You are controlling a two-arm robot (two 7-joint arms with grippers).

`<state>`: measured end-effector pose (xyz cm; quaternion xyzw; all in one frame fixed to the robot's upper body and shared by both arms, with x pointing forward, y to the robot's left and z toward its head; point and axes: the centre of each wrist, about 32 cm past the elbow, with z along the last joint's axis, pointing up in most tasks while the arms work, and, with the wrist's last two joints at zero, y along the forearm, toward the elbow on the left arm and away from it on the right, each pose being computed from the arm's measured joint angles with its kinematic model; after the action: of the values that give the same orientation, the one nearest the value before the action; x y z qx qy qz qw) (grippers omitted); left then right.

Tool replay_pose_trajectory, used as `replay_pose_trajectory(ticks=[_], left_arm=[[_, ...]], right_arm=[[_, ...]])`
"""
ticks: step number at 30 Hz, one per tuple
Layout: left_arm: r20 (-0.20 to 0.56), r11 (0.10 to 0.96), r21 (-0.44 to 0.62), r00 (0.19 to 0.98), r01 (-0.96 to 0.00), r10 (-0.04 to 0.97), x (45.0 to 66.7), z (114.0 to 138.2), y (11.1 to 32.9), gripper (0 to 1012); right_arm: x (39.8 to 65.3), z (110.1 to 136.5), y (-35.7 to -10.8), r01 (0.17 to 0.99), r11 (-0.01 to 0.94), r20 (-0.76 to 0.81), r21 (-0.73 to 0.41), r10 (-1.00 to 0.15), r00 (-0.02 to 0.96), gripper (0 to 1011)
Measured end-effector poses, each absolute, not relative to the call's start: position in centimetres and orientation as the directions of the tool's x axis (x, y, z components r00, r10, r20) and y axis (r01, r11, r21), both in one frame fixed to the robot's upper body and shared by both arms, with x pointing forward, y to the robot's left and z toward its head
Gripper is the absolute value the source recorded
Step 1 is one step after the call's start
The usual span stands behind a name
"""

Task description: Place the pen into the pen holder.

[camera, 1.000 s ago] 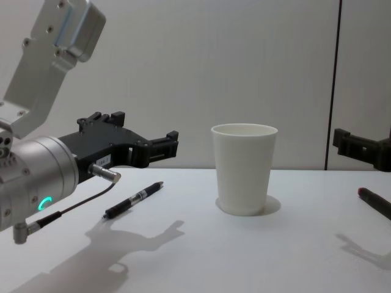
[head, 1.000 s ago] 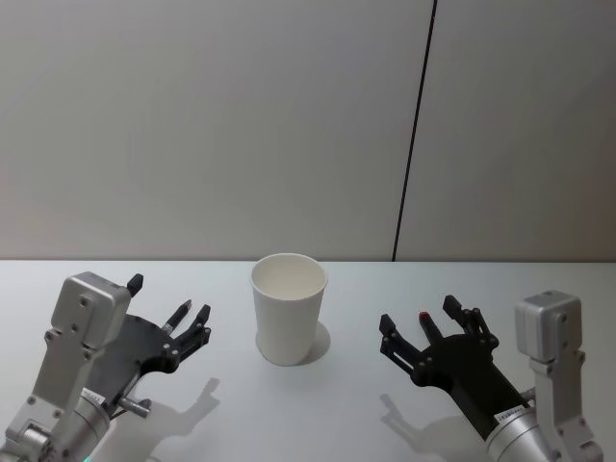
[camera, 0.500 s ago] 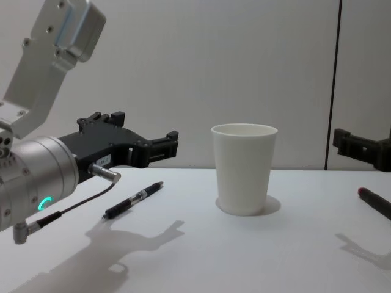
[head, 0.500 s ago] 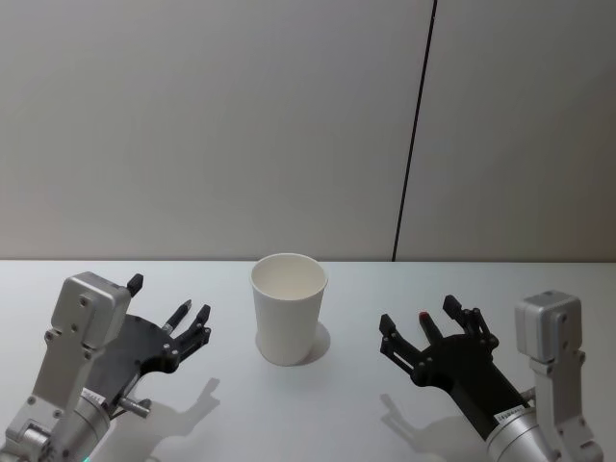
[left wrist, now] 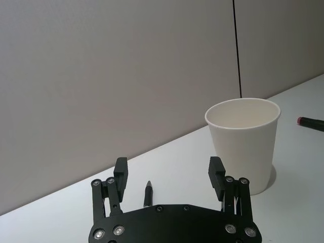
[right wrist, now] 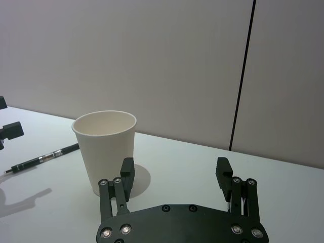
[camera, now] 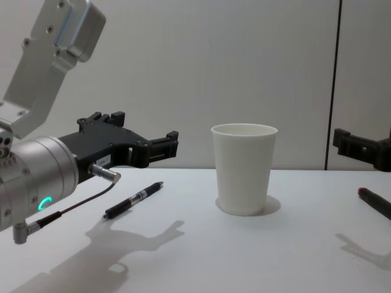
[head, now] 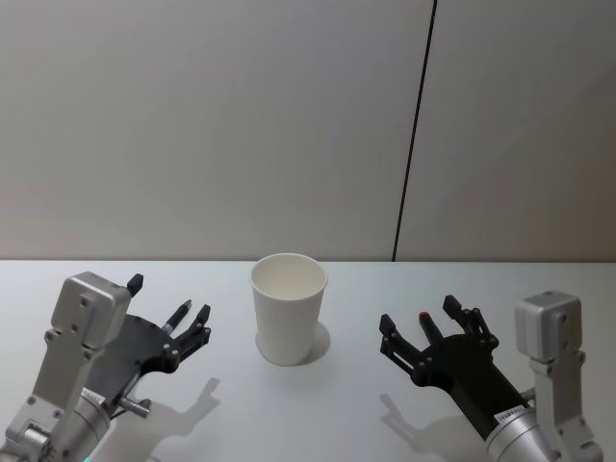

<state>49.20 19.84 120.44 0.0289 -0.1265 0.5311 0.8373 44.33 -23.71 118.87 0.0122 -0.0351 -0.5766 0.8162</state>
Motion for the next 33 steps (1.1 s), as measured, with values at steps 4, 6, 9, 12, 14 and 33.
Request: replay_pose_trajectory(ticks=[4,6,9,12,14,33], left_arm=[[0.243,0.434,-0.086,0.404,-0.897,0.882,49.2,120.4,19.8,1003],[0.242,0.434,-0.086,0.404,-0.897,0.882,49.2,120.4,19.8,1003],[0.243,0.434,-0.086,0.404,-0.897,0.882,49.2,120.4,19.8,1003],[0.242,0.434,-0.086,0.404,-0.897,0.882,49.2,120.4,19.8,1003],[0.242,0.434,-0.086,0.404,-0.897,0.882,49.2,120.4,19.8,1003],[0.242,0.434,-0.086,0.404,-0.897,0.882,49.2,120.4,19.8,1003]], right_arm=[[44.3,118.9,-23.7,0.940,0.335,0.043,0.060,-0.942,0.333,1001],[44.3,118.9,-23.7,0.940,0.335,0.043,0.060,-0.942,0.333,1001],[44.3,118.9,-23.7,0.940,0.335,0.043,0.060,-0.942,0.333,1001],[44.3,118.9,-23.7,0.940,0.335,0.043,0.060,-0.942,0.333,1001],[44.3,118.9,-23.7,0.940,0.335,0.043,0.060,-0.942,0.333,1001],[46.5,121.6,-22.7,0.957,0.285,0.060,-0.054,-0.956,0.288,1001]])
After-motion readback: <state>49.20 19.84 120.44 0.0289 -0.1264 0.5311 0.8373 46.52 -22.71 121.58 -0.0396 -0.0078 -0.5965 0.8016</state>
